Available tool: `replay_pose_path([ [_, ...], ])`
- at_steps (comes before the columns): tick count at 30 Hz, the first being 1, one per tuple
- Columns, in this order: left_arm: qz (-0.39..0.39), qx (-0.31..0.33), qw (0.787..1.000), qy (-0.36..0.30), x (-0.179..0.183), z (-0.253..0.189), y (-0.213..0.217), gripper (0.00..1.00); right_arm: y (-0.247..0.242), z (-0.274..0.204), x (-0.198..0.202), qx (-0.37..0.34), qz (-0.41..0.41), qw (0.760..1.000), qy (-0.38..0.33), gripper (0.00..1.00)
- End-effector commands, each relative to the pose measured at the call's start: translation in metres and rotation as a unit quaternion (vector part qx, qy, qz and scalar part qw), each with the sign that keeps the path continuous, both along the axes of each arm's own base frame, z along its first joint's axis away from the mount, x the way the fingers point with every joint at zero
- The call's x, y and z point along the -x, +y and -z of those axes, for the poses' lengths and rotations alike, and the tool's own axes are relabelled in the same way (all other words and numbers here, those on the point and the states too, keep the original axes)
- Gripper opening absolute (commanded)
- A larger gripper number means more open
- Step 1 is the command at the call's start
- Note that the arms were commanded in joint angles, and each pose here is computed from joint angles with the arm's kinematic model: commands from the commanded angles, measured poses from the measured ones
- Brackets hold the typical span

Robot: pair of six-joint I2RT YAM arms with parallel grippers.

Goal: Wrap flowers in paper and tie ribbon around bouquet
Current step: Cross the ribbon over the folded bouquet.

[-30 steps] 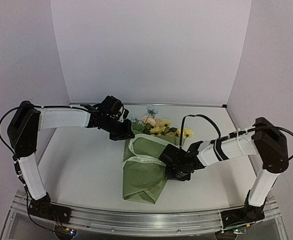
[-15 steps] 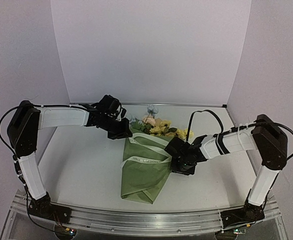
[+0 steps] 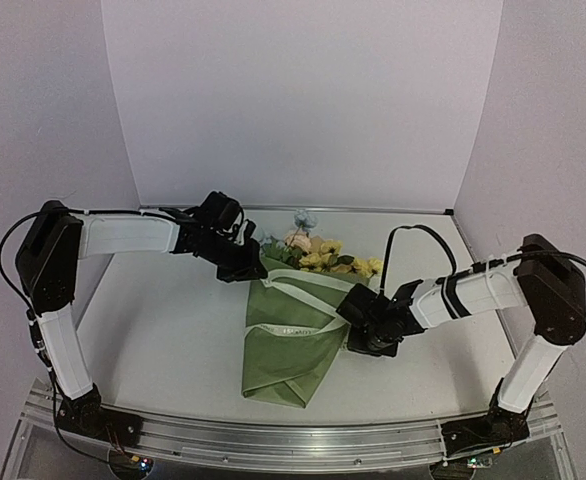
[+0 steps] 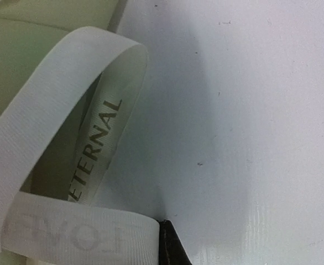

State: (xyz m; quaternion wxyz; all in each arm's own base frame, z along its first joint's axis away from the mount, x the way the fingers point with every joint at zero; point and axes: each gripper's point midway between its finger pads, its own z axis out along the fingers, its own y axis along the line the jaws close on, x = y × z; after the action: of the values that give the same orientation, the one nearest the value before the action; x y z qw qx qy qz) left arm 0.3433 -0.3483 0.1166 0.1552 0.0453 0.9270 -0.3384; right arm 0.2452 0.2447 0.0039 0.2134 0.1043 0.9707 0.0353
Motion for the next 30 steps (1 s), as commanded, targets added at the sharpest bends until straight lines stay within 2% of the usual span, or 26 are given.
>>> replay_pose_path([
  [1, 0.035, 0.016, 0.999, -0.013, 0.007, -0.009, -0.019, 0.0, -0.029, 0.008, 0.009, 0.044, 0.025, 0.999, 0.007, 0.11],
  [11, 0.06, 0.013, 0.998, -0.001, 0.028, 0.004, -0.043, 0.0, -0.063, 0.001, -0.006, 0.063, 0.058, 0.996, -0.006, 0.27],
  [14, 0.067, 0.012, 0.998, 0.0, 0.031, 0.006, -0.05, 0.0, -0.078, 0.002, -0.007, 0.067, 0.072, 0.995, 0.002, 0.27],
  [20, 0.073, 0.013, 0.997, 0.003, 0.031, 0.011, -0.062, 0.0, -0.066, -0.012, -0.011, 0.046, 0.061, 0.997, -0.004, 0.31],
  [26, 0.071, 0.015, 0.997, 0.001, 0.028, 0.01, -0.065, 0.0, -0.026, -0.047, 0.003, 0.004, 0.022, 0.999, -0.027, 0.4],
  [30, 0.071, 0.015, 0.997, 0.0, 0.027, 0.01, -0.066, 0.0, -0.001, -0.052, 0.012, -0.021, 0.017, 0.999, -0.024, 0.42],
])
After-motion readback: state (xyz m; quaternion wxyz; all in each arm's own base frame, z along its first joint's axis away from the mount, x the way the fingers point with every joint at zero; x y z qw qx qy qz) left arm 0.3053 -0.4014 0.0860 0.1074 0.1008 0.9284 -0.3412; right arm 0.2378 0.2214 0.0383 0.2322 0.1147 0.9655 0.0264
